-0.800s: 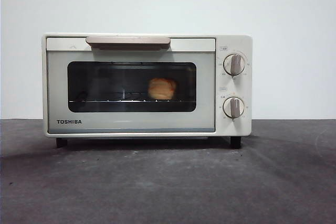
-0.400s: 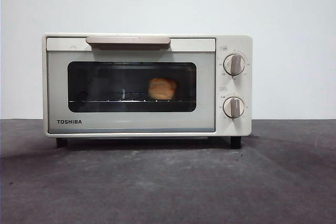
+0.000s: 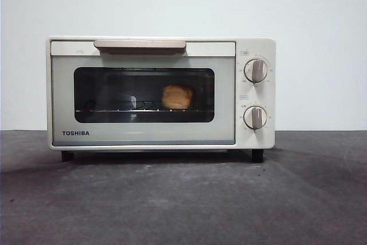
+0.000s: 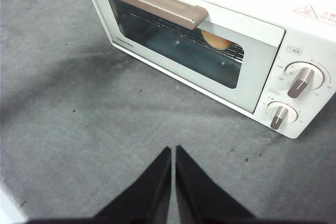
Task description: The left arm flap open the oven, the right arm pick bread and place it into oven, the left arm flap close the oven
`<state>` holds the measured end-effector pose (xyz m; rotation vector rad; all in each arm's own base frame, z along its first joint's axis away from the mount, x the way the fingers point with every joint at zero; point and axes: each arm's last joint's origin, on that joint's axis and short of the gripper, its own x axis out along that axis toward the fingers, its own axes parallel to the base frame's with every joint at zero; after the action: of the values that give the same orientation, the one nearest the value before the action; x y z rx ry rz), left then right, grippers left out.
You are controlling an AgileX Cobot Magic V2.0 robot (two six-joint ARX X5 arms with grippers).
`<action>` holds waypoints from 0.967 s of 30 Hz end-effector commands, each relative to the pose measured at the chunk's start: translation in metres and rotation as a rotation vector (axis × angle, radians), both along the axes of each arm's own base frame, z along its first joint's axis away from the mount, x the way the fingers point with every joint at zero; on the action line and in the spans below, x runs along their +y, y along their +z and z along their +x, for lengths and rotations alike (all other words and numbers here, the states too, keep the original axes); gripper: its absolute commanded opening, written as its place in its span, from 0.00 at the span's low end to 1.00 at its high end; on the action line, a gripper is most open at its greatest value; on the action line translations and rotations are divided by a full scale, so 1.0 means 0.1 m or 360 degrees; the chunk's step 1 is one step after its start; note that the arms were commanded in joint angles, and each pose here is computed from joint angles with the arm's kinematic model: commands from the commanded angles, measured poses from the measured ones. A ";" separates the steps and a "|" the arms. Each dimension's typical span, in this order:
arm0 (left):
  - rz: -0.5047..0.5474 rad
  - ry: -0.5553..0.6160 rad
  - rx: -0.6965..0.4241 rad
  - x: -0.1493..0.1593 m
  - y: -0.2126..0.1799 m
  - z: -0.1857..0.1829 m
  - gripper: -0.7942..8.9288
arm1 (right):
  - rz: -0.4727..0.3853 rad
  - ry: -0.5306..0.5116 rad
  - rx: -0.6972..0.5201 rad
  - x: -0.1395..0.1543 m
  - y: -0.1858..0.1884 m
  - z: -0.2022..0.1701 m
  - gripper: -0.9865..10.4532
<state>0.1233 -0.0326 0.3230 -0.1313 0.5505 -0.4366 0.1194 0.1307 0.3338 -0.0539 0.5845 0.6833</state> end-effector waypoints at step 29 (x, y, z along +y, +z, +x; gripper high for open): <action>0.0355 0.0967 -0.0907 0.40 -0.61 -0.34 0.11 | 0.0009 0.0007 0.0001 0.03 0.01 0.00 0.09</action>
<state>0.0895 0.0065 0.2658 0.0329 -0.0094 0.1776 0.1194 0.1307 0.3338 -0.0543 0.5844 0.6834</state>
